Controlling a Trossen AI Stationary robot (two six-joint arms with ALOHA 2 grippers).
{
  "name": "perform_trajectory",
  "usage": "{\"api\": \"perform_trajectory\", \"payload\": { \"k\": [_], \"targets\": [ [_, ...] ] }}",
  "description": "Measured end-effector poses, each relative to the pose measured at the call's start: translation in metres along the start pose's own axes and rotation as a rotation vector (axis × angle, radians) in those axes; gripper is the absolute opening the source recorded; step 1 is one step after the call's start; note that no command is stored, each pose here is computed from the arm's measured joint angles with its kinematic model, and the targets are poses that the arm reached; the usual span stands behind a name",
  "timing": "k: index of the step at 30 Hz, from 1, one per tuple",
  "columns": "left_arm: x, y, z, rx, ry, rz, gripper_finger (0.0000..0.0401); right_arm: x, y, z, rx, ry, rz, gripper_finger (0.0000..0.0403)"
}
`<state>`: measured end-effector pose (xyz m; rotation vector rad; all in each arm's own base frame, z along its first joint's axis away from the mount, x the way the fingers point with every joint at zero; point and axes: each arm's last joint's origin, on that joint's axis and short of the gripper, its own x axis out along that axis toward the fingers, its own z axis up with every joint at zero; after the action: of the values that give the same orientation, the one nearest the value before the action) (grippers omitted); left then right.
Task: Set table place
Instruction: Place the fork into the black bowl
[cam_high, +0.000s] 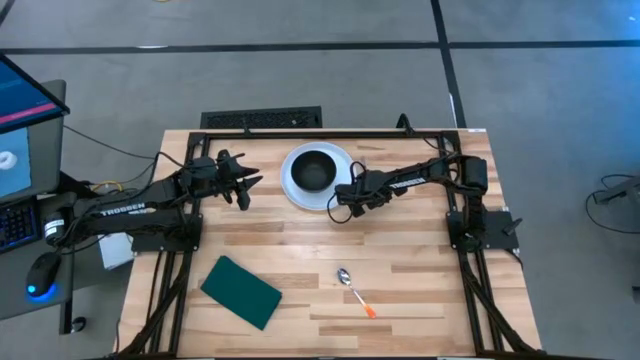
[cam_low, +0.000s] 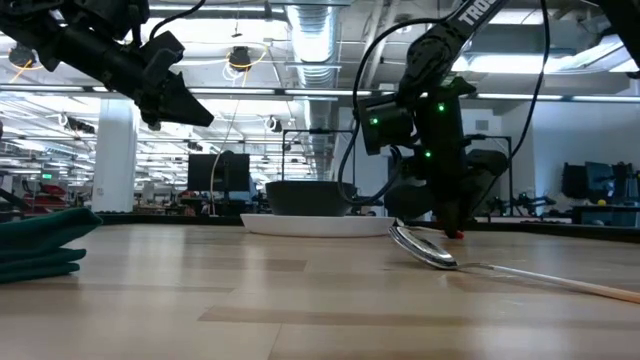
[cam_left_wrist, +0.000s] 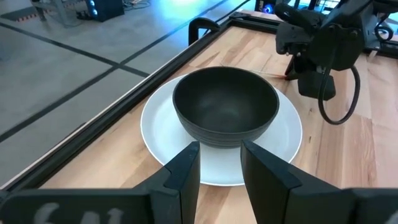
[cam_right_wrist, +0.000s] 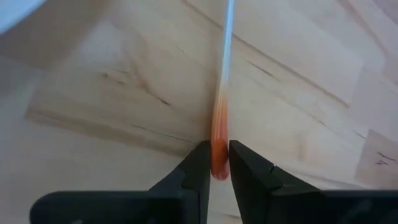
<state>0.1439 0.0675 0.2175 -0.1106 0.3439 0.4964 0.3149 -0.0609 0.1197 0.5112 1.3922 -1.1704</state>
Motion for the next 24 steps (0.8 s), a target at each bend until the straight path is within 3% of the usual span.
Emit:
{"api": "perform_trajectory", "payload": {
  "k": [24],
  "targets": [
    [0.0,-0.0003,-0.0006,0.001,0.006,-0.01,0.0106,0.0011,0.0006,0.0007,0.004,0.067,0.053,0.0088]
  ]
}}
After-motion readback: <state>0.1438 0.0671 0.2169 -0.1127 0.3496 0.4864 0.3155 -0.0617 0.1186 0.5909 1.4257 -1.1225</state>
